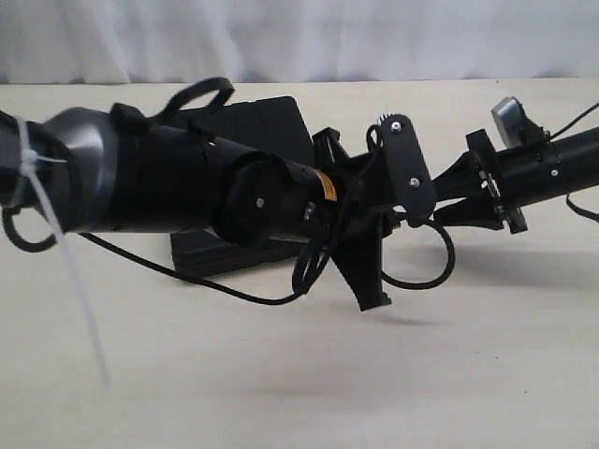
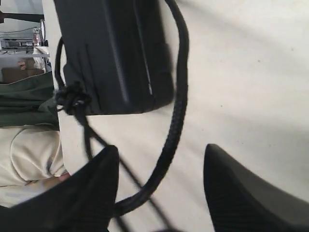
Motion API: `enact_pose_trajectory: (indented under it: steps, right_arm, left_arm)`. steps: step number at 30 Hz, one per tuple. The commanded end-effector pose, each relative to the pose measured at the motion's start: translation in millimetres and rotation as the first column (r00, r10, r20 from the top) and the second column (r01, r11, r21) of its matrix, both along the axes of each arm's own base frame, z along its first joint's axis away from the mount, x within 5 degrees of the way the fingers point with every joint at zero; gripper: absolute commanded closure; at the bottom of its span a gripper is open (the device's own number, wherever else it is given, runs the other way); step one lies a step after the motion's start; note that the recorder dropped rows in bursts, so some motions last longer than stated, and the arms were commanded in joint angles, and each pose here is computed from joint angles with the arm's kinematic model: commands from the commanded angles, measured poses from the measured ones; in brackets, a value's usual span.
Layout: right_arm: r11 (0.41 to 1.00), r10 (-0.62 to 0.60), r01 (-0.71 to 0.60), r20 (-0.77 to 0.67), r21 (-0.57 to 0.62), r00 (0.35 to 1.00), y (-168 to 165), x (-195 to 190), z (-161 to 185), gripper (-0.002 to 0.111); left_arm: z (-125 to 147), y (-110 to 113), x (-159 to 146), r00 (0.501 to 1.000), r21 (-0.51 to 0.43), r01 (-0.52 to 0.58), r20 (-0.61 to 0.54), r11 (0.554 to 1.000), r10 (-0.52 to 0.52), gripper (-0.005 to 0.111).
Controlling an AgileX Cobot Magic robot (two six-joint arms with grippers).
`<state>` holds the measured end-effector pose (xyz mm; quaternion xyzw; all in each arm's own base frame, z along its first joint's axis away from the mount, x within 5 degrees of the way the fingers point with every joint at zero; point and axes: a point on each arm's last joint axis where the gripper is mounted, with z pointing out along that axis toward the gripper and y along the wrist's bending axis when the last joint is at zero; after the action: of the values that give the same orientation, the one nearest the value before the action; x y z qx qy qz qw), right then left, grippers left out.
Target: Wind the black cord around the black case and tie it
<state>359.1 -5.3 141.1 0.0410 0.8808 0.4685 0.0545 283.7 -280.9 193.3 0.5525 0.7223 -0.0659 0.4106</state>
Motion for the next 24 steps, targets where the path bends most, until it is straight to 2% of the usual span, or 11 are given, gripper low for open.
enact_pose_trajectory:
  steps: [1,5,10,13,17,21,24]
  right_arm:
    - [1.000,0.011,-0.009,0.094,-0.020,0.996,-1.5,-4.5,36.9,0.057]
    - [0.998,0.012,0.000,0.200,-0.062,0.980,-1.0,-10.1,69.0,0.057]
    - [0.992,0.095,-0.055,0.369,-0.118,0.925,1.3,-19.2,99.1,0.057]
    - [0.987,0.141,-0.092,0.420,-0.134,0.897,3.9,-23.0,107.0,0.057]
    - [0.977,0.197,-0.133,0.472,-0.165,0.859,4.1,-23.8,104.6,0.057]
    - [0.943,0.315,-0.182,0.573,-0.278,0.757,22.2,-19.1,99.2,0.057]
    - [0.899,0.397,-0.139,0.637,-0.416,0.661,43.7,-8.4,95.3,0.057]
  left_arm:
    - [21.0,10.8,7.5,0.999,-0.048,-0.044,0.021,0.998,0.045,0.107]
    - [35.0,20.2,25.3,0.996,-0.073,-0.093,0.010,0.993,0.094,0.107]
    - [68.3,26.2,50.1,0.985,-0.152,-0.134,0.086,0.979,0.148,0.107]
    - [88.0,33.4,64.4,0.974,-0.219,-0.177,0.104,0.959,0.204,0.107]
    - [100.2,45.4,78.6,0.959,-0.280,-0.236,0.091,0.930,0.270,0.107]
    - [100.3,52.0,82.7,0.953,-0.281,-0.253,0.090,0.926,0.288,0.107]
    - [100.3,51.9,82.6,0.954,-0.279,-0.251,0.093,0.927,0.286,0.107]
